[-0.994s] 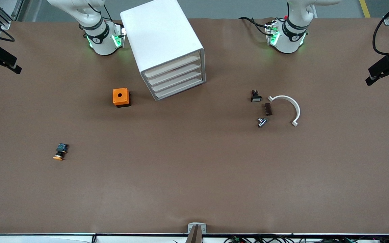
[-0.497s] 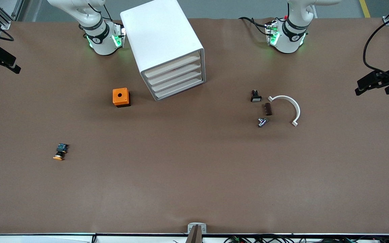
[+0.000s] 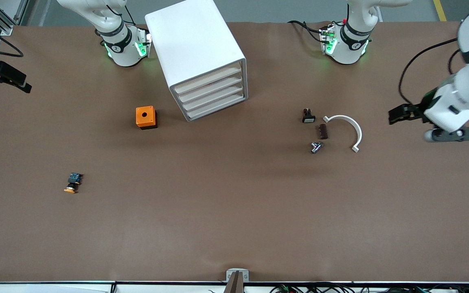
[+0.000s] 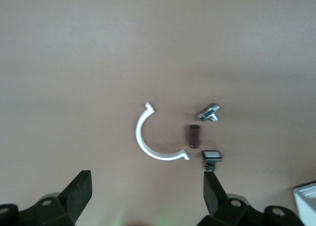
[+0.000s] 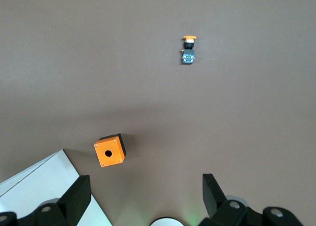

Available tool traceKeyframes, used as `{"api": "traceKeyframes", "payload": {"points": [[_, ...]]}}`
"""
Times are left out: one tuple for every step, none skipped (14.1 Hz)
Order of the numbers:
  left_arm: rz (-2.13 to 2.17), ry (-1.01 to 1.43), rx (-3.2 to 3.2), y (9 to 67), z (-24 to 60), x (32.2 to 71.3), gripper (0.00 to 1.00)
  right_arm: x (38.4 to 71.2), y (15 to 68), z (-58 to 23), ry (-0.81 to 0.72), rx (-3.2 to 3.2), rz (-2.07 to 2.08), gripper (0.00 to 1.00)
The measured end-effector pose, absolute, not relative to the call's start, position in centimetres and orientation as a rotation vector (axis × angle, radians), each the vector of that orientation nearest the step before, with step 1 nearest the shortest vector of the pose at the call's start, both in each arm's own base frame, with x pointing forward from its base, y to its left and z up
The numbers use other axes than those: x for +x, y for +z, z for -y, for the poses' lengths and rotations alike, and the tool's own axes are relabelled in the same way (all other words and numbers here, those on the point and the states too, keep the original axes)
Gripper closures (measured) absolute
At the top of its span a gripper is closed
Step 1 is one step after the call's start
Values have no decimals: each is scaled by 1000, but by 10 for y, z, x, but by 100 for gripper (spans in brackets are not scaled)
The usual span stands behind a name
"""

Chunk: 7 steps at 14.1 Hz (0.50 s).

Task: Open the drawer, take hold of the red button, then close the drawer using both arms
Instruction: 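Reach the left gripper toward the front of the white drawer cabinet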

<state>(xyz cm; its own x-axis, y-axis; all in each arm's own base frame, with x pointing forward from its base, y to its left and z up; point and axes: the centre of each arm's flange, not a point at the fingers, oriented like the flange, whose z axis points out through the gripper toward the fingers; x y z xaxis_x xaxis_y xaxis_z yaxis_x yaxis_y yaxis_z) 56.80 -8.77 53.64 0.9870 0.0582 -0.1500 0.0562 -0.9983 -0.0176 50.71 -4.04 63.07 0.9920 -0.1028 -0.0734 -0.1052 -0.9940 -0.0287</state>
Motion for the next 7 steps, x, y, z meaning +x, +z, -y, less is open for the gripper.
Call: {"api": "traceKeyframes", "payload": {"points": [[125, 266, -3106, 528, 108, 567, 0, 512, 621, 40, 140, -3103, -162, 0], [163, 303, -3089, 521, 128, 566, 0, 518, 612, 40, 169, -3102, -161, 0], [203, 346, -3067, 515, 146, 566, 0, 523, 602, 40, 192, -3102, -158, 0], [247, 384, -3041, 511, 164, 566, 0, 528, 595, 39, 210, -3102, -144, 0], [289, 411, -3016, 506, 182, 566, 0, 532, 589, 39, 224, -3102, -119, 0], [329, 426, -2993, 499, 202, 567, 0, 537, 584, 39, 236, -3101, -87, 0], [368, 438, -2976, 492, 221, 566, 0, 541, 578, 40, 249, -3101, -65, 0]]}}
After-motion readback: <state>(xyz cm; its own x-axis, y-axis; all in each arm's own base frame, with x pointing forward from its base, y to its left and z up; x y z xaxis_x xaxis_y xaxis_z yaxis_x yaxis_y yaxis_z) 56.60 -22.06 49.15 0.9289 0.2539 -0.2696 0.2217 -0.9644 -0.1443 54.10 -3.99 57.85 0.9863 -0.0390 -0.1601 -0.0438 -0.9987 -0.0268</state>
